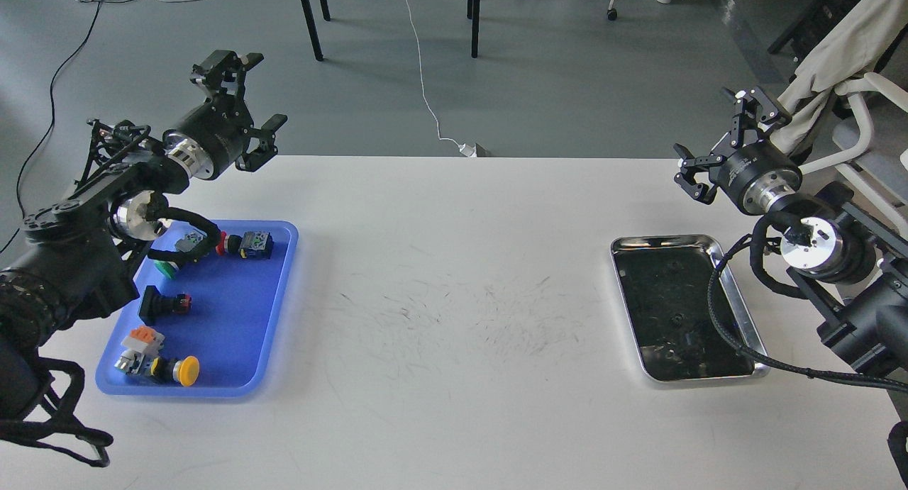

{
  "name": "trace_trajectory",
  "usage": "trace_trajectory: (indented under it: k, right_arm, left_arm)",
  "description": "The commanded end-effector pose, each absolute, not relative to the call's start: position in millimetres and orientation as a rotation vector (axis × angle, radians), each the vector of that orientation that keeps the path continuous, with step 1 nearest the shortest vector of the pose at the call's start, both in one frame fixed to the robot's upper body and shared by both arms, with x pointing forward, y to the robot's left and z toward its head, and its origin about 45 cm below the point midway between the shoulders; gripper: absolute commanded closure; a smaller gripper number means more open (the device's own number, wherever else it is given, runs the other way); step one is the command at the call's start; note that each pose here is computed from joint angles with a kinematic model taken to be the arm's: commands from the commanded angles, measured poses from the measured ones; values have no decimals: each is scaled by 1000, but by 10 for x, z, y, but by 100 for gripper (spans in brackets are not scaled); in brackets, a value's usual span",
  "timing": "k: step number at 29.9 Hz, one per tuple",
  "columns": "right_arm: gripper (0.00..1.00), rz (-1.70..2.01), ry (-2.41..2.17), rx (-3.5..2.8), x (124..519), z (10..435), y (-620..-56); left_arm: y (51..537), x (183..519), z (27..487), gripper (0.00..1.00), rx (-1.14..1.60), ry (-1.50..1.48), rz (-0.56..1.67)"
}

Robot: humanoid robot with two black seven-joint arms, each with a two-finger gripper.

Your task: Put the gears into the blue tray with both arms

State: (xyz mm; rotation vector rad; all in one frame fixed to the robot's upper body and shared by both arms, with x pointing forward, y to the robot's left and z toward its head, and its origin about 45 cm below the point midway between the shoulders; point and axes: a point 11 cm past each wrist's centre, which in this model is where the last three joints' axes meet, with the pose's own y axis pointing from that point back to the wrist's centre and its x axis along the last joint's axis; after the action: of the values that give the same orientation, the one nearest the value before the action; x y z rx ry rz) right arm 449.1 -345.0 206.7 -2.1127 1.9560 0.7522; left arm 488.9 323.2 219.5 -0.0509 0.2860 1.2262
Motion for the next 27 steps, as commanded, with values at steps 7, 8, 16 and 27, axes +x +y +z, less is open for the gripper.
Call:
trace_trajectory:
  k: [7,8,16,27]
  right_arm:
    - [1,700,2017,-2238,4398,2090,-3585]
    - [1,691,2030,-2259,4384,2100,-3611]
    - [1,670,2219,-2415,4247,2141,-3983]
    - [1,293,2204,-2886,4052,2449,-3952]
  left_arm:
    - [3240,4876,2170,1,-44,288,1227]
    - [3240,4876,2170,1,-44,288,1227]
    - [3248,4875,2173,1,-44,287,1228]
    - [3240,4876,2170,1,-44,288,1227]
